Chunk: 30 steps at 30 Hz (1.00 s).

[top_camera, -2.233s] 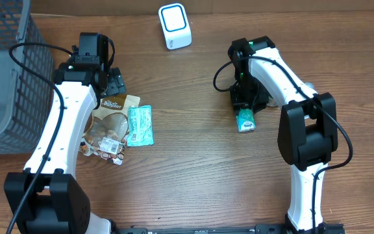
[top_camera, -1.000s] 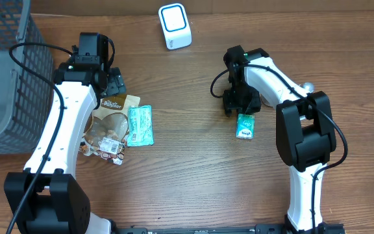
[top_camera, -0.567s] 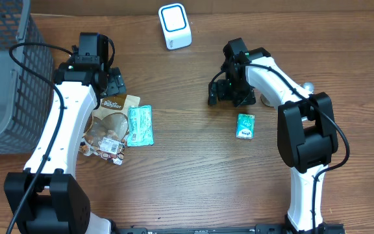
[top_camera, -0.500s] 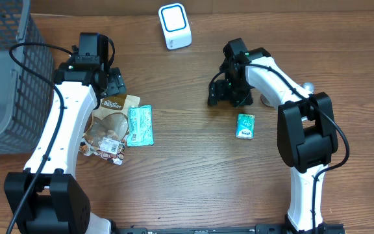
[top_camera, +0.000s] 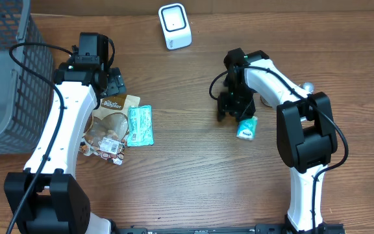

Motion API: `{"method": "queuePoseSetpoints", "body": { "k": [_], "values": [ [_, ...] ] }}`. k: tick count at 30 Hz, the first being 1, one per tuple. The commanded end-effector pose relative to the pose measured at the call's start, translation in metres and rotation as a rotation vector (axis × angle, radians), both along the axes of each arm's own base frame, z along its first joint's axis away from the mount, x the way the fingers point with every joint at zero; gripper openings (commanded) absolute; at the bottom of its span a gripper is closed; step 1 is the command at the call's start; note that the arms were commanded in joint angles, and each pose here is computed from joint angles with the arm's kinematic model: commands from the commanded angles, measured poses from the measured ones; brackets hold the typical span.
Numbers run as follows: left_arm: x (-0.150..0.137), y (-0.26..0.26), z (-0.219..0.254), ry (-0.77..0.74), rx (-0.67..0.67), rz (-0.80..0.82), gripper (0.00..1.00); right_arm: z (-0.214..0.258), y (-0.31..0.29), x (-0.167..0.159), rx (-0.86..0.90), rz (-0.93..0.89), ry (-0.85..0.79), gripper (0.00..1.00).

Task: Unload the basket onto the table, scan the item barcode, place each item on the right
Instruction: 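Move the right gripper left over the light-green wipes pack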

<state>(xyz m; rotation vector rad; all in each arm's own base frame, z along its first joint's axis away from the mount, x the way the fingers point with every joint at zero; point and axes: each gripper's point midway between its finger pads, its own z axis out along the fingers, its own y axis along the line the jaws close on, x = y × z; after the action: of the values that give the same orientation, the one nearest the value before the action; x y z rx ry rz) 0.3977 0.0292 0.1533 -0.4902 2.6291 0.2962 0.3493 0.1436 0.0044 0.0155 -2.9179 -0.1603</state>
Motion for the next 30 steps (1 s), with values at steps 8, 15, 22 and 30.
{"method": "queuePoseSetpoints", "body": {
  "k": [8, 15, 22, 30],
  "values": [
    [0.002, -0.002, -0.002, 0.004, 0.01, -0.007, 0.99, -0.003, -0.058, -0.023, -0.324, 0.025, 0.069, 0.6],
    [0.002, -0.002, -0.002, 0.004, 0.01, -0.007, 1.0, -0.004, -0.033, -0.032, -0.194, -0.039, 0.12, 0.59],
    [0.002, -0.002, -0.002, 0.004, 0.01, -0.007, 1.0, -0.004, -0.018, -0.037, -0.145, -0.034, 0.137, 0.27],
    [0.002, -0.002, -0.002, 0.004, 0.01, -0.007, 1.0, 0.005, -0.032, -0.056, -0.242, -0.003, 0.206, 0.25]
  ]
}}
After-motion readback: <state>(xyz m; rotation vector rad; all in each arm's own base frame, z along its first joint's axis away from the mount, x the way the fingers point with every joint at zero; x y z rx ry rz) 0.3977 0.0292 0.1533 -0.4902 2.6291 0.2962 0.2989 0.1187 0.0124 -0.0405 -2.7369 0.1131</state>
